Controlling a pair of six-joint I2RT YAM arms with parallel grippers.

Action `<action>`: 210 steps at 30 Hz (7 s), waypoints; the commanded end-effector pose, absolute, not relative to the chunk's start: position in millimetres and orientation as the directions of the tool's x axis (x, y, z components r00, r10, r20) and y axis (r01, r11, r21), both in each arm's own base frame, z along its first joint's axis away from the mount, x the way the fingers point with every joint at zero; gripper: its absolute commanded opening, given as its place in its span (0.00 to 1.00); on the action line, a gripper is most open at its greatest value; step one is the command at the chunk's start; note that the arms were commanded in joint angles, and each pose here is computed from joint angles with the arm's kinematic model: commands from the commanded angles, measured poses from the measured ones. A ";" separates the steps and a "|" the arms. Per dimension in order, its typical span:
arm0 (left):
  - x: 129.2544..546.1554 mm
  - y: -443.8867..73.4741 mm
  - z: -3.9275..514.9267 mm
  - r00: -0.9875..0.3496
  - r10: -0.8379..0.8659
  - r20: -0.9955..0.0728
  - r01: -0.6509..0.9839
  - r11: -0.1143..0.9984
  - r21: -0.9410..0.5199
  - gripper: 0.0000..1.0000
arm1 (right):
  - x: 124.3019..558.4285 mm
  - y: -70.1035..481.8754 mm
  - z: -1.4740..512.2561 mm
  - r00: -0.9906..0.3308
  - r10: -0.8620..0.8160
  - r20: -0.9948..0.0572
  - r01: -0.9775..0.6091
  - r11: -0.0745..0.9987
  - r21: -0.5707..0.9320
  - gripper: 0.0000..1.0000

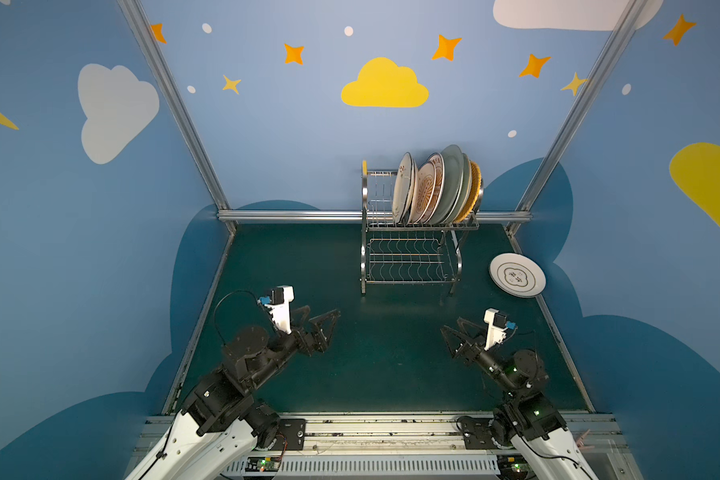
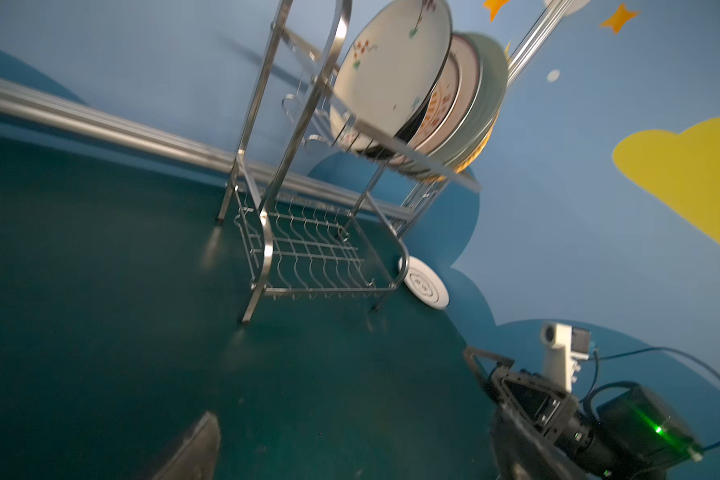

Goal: Load the plates into the dish rack
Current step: 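Open the left gripper and withdraw it toward the robot while the right gripper reaches out, then reach the right gripper to the emblem-printed white plate and grip its rim, then lift the emblem plate upright with the right gripper and swing it toward the left gripper, then reach the left gripper to the emblem plate's rim while the right gripper holds it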

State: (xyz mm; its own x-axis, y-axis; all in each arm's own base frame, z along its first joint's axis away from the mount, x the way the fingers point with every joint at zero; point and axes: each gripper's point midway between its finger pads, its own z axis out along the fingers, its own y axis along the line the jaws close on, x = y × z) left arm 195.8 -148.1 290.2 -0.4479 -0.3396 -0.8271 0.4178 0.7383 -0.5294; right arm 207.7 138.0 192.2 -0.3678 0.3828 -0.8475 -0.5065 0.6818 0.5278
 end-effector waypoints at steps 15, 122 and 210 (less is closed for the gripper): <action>147.7 -97.5 271.8 -0.367 -0.408 -0.836 0.415 0.732 -0.540 1.00 | 293.9 41.0 217.0 -0.401 0.521 -0.754 0.066 0.837 0.543 0.92; 163.9 -100.6 268.2 -0.334 -0.397 -0.855 0.413 0.753 -0.512 1.00 | 258.4 19.2 207.9 -0.508 0.841 -0.184 0.195 0.320 0.927 0.00; 164.4 -430.8 204.4 0.402 0.661 -0.633 0.516 0.408 0.754 0.04 | 200.8 100.4 233.2 -0.756 0.592 -0.279 0.026 0.453 0.891 0.75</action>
State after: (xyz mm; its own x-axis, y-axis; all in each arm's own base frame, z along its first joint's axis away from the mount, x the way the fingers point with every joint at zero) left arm 168.8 -446.1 193.3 0.4760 0.6953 -0.5385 0.4598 0.3252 0.8263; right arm 183.0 104.1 201.5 -0.7928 0.5766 -0.1976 0.1049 0.4484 0.8876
